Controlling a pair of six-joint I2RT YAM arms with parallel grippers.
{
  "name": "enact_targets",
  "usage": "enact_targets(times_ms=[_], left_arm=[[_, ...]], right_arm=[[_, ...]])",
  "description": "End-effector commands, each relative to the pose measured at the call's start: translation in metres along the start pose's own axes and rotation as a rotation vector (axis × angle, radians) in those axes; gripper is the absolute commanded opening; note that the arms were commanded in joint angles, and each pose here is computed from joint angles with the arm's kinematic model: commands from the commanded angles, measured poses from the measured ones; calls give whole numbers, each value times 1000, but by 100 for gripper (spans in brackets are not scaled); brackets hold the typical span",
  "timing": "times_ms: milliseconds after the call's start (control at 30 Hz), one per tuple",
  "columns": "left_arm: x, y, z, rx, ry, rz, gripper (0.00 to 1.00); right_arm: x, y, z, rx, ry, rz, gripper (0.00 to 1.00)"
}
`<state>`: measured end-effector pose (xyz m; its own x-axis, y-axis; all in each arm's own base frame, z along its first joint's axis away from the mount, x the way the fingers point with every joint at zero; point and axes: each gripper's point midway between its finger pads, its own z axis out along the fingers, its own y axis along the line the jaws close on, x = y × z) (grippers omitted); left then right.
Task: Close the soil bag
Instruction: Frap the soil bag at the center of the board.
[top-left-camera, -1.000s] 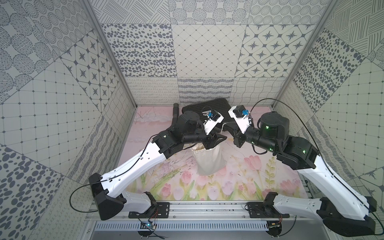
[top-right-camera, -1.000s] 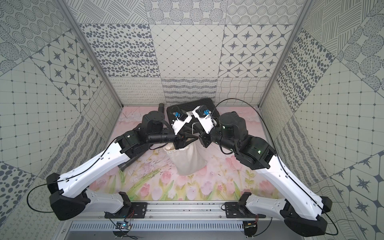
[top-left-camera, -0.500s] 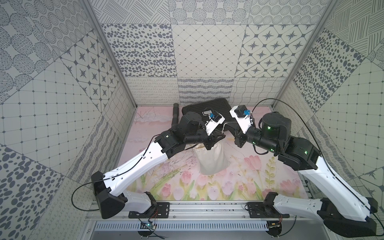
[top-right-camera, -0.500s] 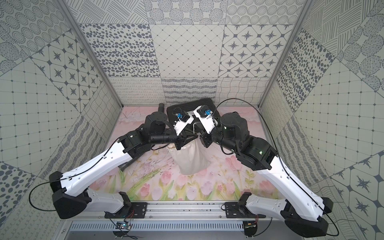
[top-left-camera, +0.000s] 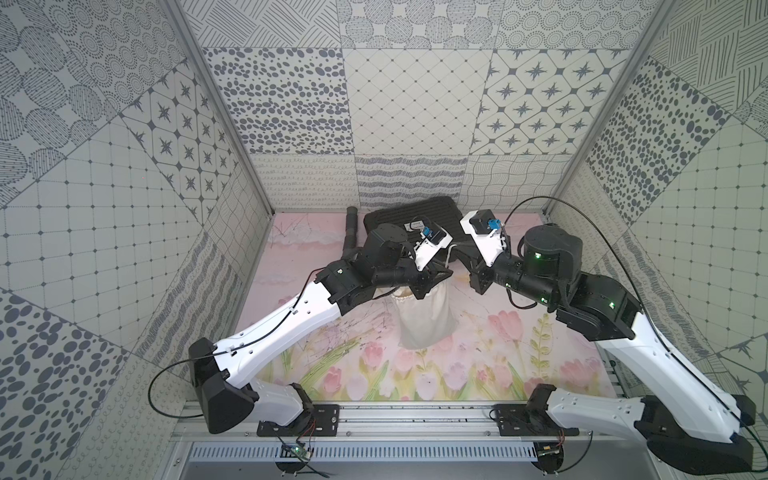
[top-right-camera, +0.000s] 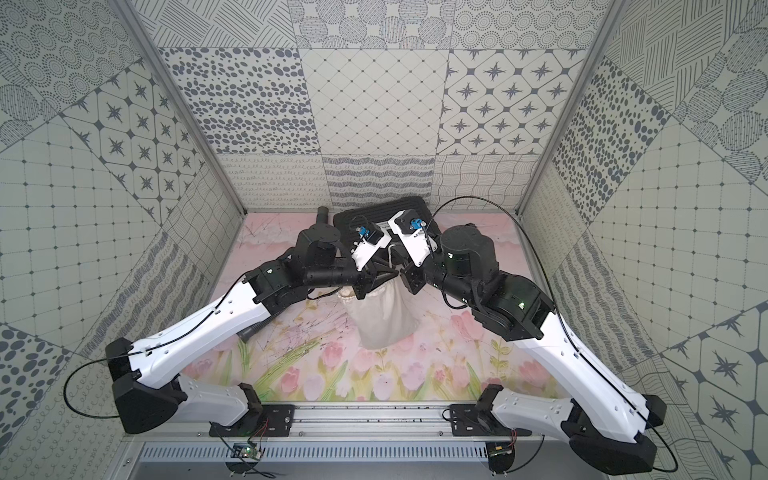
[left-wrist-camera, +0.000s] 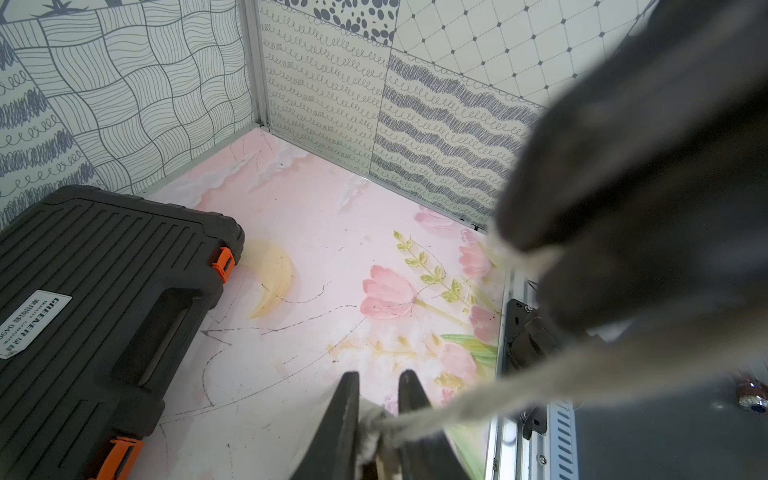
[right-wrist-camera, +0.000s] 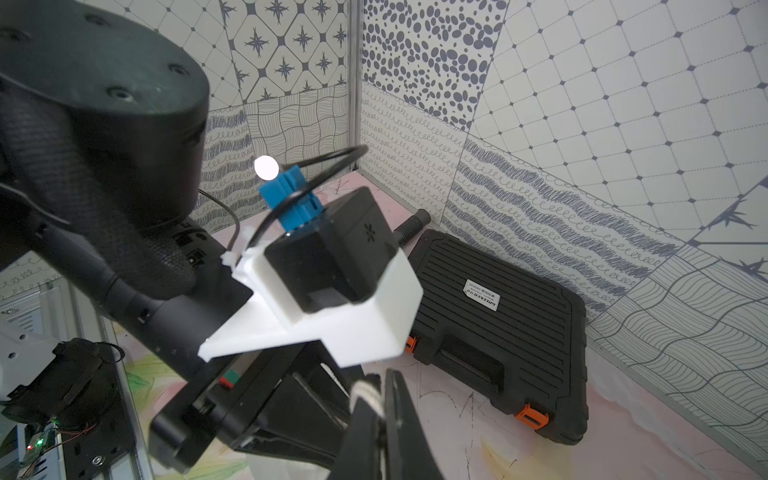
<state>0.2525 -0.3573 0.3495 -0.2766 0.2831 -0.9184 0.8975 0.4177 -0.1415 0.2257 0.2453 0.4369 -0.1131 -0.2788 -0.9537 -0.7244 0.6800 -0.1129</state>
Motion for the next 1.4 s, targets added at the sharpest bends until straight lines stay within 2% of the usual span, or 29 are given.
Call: enact_targets(times_ms=[0, 1367], left_arm=[[5, -1, 3, -3, 16, 27, 21], [47, 9, -8, -70, 225, 64, 20]], right_arm=[[-64, -11, -37, 36, -234, 7, 0], [-74, -36, -52, 177, -255, -45, 0]])
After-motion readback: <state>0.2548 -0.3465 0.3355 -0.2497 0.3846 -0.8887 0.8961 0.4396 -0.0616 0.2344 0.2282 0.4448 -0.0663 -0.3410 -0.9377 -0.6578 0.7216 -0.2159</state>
